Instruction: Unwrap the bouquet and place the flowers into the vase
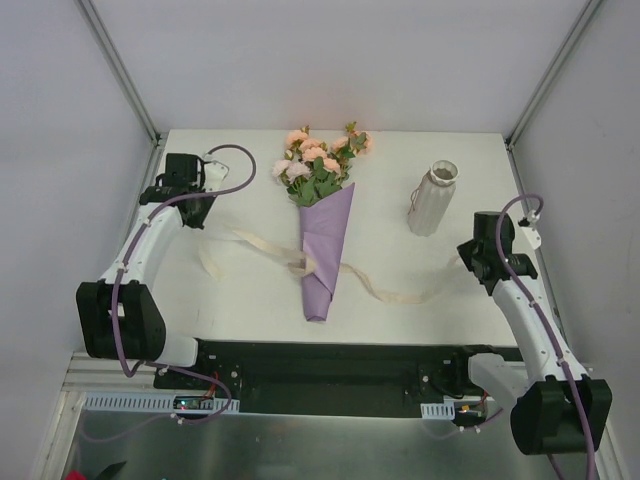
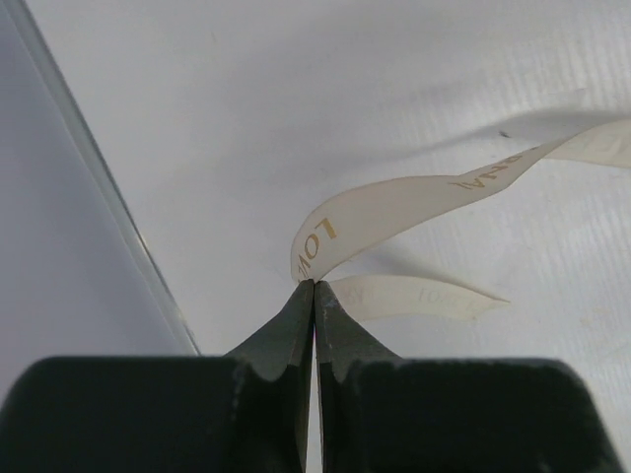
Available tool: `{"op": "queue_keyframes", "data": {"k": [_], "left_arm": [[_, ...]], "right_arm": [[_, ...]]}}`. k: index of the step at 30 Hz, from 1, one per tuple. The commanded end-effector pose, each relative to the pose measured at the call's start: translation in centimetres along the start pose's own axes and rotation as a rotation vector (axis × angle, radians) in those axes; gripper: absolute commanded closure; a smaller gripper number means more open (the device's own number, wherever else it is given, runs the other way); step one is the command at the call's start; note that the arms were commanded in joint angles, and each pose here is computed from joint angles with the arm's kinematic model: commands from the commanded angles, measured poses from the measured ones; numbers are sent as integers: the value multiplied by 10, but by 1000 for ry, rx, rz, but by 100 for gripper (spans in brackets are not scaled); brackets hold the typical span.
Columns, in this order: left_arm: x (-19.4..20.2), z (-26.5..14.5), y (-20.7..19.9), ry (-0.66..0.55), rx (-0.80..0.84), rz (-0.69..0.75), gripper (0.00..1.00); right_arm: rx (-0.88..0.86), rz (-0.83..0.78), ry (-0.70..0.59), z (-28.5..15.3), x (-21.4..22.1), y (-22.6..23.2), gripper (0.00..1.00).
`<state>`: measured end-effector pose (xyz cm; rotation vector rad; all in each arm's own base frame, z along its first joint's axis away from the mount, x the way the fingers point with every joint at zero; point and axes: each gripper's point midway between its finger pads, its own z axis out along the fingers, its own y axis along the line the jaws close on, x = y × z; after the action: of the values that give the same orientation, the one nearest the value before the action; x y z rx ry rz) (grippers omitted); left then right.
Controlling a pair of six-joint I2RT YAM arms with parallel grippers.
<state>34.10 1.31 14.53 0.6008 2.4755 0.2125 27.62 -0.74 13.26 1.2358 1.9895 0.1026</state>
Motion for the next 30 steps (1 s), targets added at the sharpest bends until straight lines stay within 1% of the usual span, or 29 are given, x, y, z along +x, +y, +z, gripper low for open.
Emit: {"op": "queue_keyframes", "data": {"k": [1,3,4,5,6,8,9,10,11,12,13,14,15,16,17,18,19,20,21,22,24,27,29,30], "left_arm": [[-1,-17,32,0,-146,-88,100],[1,-21,39,-2,-193,-95,100],[10,-20,49,22,-234,-113,99],[10,-22,57,18,-277,-125,99],[16,-25,69,43,-339,-137,99],[24,-26,79,61,-371,-148,99],[23,-30,77,40,-358,-147,75],[26,-25,64,24,-299,-139,53],[24,-26,59,3,-275,-139,30],[23,-32,55,-20,-266,-144,2],[24,-31,51,-28,-245,-145,1],[23,-34,49,-40,-237,-149,1],[22,-41,46,-54,-229,-149,1],[20,-45,44,-68,-220,-150,1],[18,-49,44,-82,-214,-166,1],[14,-55,44,-98,-216,-172,1],[11,-64,47,-109,-217,-182,1],[7,-67,47,-121,-204,-202,1],[1,-73,48,-135,-198,-208,1],[3,-74,44,-122,-176,-211,1],[0,-71,36,-121,-126,-234,1],[4,-62,19,-103,-43,-264,1],[6,-58,11,-96,-11,-277,1],[11,-53,4,-84,23,-280,1]], "right_arm": [[63,-75,5,-3,-1,-22,99],[86,-95,-33,-6,-10,-27,99],[102,-102,-48,-8,-14,-31,99],[116,-102,-85,-12,-25,-31,99],[133,-116,-96,-15,-29,-35,99],[154,-112,-142,-21,-47,-37,100],[167,-146,-146,-23,-51,-38,99],[177,-160,-150,-25,-54,-38,86],[172,-187,-139,-26,-55,-35,73],[174,-214,-132,-28,-59,-29,59],[167,-268,-127,-31,-58,-25,41],[171,-304,-152,-35,-62,-22,35],[136,-332,-184,-44,-66,-14,30],[74,-429,-193,-54,-56,1,19],[41,-459,-240,-65,-61,8,15],[6,-502,-250,-72,-57,15,11],[-74,-579,-248,-87,-47,33,5],[-88,-626,-251,-94,-44,36,3],[-171,-685,-225,-105,-27,50,2],[-232,-724,-199,-112,-16,59,2],[-405,-794,-93,-130,29,81,2],[-594,-872,63,-152,95,103,3],[-712,-878,208,-161,144,115,4],[-756,-893,251,-166,161,118,5]]}}
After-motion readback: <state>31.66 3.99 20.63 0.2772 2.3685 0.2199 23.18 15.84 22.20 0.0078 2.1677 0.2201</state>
